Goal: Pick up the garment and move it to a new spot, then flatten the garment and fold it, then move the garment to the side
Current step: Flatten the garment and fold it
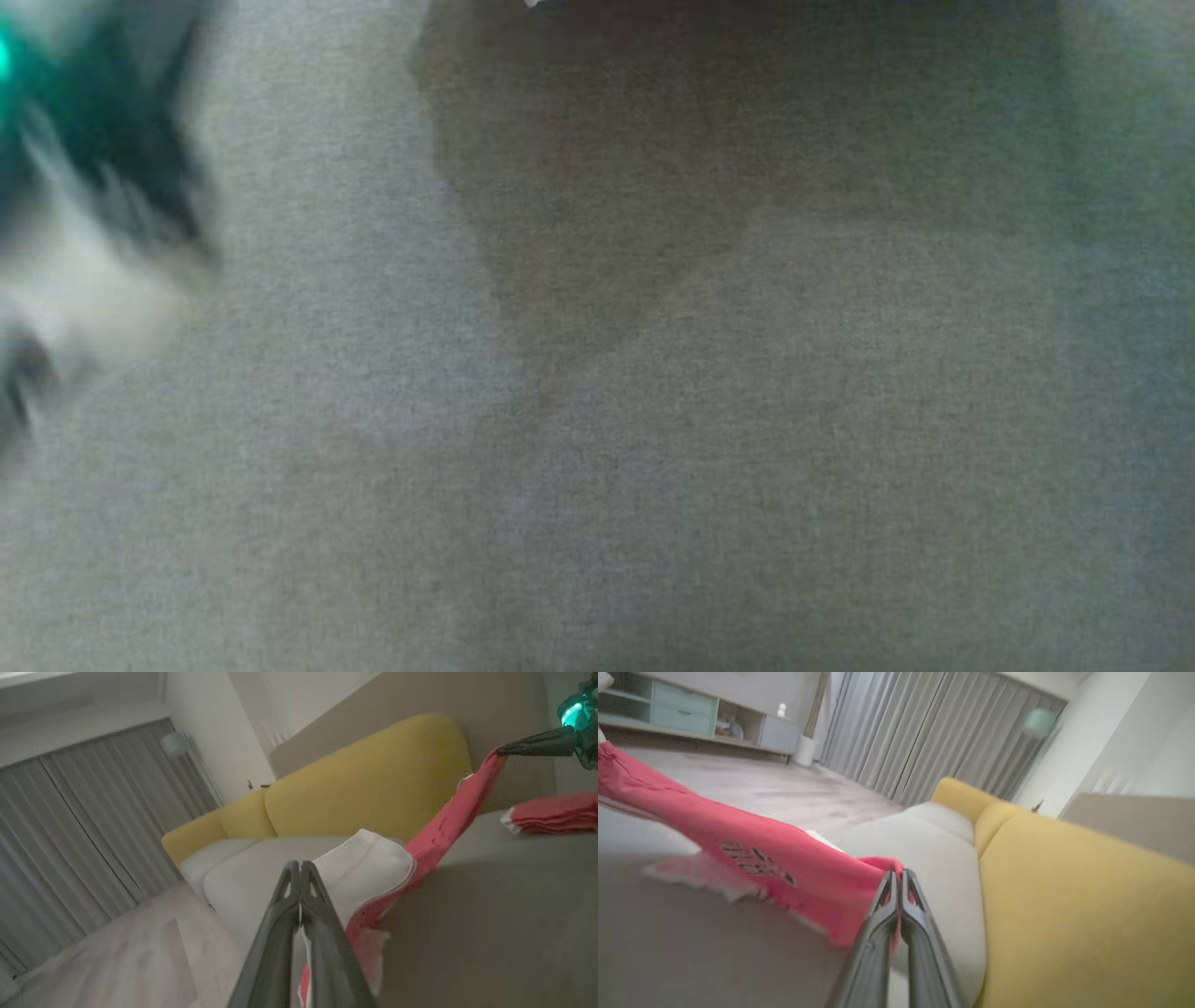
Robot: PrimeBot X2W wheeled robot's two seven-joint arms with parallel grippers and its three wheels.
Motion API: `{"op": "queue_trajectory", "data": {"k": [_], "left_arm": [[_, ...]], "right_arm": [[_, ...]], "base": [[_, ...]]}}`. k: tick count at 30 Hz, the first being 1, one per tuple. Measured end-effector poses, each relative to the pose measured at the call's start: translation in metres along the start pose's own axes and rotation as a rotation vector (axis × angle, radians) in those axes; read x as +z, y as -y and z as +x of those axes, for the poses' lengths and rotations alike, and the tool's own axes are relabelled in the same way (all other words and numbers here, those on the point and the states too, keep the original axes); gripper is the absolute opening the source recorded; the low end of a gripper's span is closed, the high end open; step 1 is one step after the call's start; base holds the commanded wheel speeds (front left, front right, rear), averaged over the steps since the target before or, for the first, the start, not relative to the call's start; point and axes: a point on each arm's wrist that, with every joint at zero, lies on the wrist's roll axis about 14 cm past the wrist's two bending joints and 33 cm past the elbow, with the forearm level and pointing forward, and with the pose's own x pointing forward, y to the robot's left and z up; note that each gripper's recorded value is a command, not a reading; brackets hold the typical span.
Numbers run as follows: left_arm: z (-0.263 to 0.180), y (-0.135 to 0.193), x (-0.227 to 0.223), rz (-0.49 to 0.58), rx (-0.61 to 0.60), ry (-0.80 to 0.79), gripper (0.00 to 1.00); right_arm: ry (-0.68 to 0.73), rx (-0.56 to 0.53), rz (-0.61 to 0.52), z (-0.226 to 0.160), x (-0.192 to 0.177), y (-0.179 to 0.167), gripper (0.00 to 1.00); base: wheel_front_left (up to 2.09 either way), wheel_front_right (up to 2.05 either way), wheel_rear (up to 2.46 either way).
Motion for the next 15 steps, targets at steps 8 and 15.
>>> {"op": "queue_trajectory", "data": {"k": [8,15], "left_arm": [[-0.125,0.119,-0.098,-0.266,0.035,-0.404,0.0],[-0.133,0.12,-0.093,-0.292,0.184,-0.388,0.0]], "right_arm": [[-0.413,0.107,0.297,-0.152,-0.108,-0.116,0.0],[-0.432,-0.01,0.547,-0.18,-0.099,-0.129,1.0]], "base": [[0.0,0.0,0.0],[0.0,0.0,0.0]]}}
